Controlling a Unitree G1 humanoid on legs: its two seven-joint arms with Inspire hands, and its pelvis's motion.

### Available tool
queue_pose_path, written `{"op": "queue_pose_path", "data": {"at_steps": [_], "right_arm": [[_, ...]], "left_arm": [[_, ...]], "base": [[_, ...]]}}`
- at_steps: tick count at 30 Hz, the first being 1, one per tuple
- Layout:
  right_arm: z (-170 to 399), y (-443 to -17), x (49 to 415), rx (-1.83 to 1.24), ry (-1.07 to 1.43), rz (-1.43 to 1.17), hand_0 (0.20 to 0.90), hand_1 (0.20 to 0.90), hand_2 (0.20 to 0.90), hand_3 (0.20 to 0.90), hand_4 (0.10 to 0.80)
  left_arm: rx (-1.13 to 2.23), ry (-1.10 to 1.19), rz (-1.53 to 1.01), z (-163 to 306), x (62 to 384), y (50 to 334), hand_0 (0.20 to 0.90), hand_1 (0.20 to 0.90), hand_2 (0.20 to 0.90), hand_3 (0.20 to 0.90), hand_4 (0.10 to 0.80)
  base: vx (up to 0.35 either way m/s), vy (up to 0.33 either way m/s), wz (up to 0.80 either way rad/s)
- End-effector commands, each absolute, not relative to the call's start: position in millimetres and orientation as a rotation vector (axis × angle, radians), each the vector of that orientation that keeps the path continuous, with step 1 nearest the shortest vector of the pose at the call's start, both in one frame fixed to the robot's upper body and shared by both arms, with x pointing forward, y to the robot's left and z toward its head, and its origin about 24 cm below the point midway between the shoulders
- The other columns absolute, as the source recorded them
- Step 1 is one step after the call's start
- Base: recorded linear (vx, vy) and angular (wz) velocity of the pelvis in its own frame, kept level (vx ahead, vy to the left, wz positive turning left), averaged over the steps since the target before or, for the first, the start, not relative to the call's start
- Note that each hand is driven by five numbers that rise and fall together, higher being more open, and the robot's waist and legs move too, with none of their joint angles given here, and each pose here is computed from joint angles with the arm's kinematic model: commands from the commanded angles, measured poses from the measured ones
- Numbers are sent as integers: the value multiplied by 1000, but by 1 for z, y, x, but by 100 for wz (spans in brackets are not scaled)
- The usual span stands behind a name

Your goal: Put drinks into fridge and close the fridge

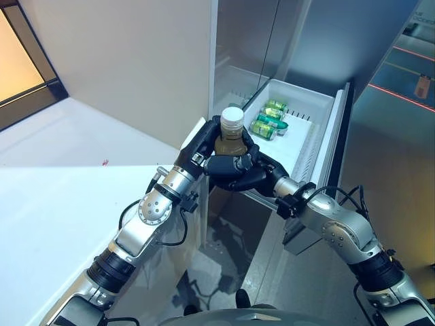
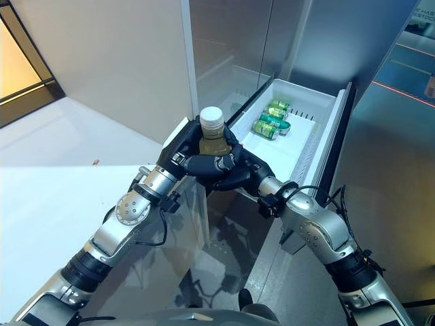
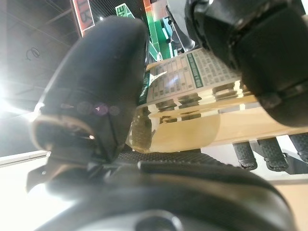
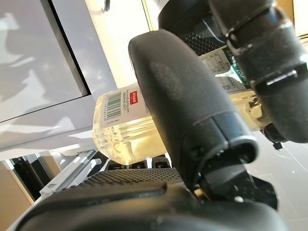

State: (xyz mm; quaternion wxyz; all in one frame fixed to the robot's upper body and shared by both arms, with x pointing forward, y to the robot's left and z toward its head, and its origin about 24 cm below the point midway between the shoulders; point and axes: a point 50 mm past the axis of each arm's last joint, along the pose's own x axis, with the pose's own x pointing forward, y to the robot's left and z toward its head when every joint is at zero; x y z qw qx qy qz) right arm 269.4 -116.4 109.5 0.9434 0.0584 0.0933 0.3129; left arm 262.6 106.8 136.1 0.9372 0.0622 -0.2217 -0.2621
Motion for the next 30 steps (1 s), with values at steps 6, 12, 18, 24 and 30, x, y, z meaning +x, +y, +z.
{"op": "queue_pose_path", "data": {"at_steps": [6, 12, 18, 24, 30], "right_arm": [[164, -65, 266, 217, -45, 904, 300, 300, 300, 200, 100], [169, -69, 267, 224, -88, 875, 300, 300, 300, 200, 100], [188, -86, 278, 114, -251, 738, 300, 300, 300, 200, 100], [214, -104, 282, 91, -430, 573, 300, 300, 300, 200, 100], [239, -120, 282, 89, -566, 461, 300, 300, 300, 200, 100]], "left_arm": [[-31, -995, -672, 234, 244, 52, 300, 300, 300, 200, 100], [18, -1050, -674, 237, 239, 51, 300, 300, 300, 200, 100], [105, -1169, -629, 242, 232, 55, 300, 300, 300, 200, 100], [87, -1114, -613, 240, 236, 58, 300, 300, 300, 200, 100], [36, -1007, -602, 230, 244, 62, 900, 900, 900, 900, 800]], "base": [[0, 0, 0], [0, 0, 0], [0, 0, 0], [22, 1, 0], [5, -2, 1]]}}
